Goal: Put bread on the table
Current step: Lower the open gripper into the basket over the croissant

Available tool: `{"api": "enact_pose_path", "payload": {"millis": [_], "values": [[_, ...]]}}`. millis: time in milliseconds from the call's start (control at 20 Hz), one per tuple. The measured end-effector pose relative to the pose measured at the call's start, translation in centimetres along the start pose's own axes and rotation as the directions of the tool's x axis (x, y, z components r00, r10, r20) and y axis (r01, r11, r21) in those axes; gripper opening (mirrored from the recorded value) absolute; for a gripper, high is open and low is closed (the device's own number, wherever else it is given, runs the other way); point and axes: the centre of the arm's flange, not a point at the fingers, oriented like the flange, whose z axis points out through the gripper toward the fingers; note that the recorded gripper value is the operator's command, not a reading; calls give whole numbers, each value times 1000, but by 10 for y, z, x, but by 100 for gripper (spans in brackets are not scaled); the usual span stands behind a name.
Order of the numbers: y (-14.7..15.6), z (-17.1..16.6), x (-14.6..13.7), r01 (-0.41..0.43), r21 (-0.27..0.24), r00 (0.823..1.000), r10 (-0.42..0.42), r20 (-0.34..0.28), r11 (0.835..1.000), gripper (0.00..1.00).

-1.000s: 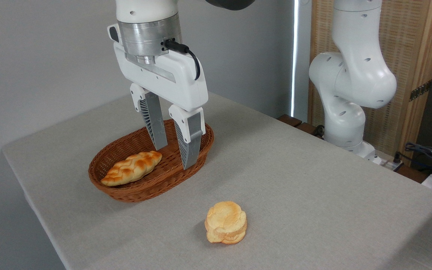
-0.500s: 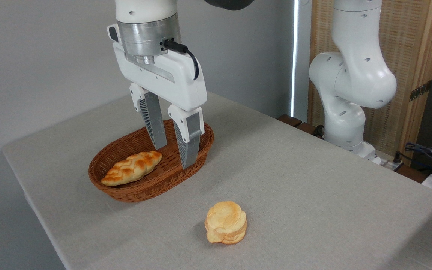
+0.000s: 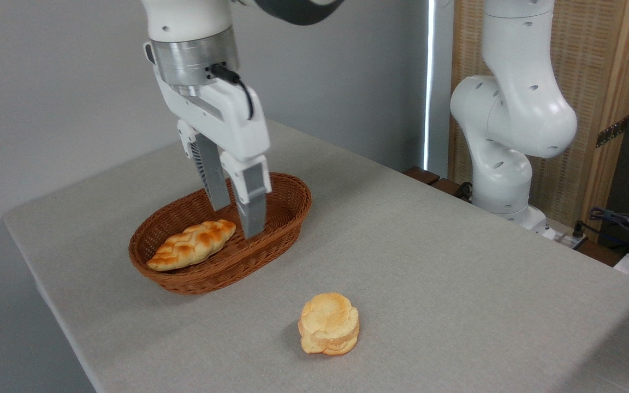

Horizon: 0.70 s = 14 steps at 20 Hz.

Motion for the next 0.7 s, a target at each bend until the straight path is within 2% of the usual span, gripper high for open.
{"api": "enact_pose_path", "payload": {"millis": [100, 300, 500, 700], "values": [[18, 7, 19, -13, -10, 1000, 13, 8, 1000, 100], [55, 30, 55, 21, -38, 999, -19, 40, 999, 100], [77, 57, 76, 12, -91, 998, -7, 55, 996, 100], [90, 89, 96, 86, -77, 996, -84, 23, 993, 100]]}}
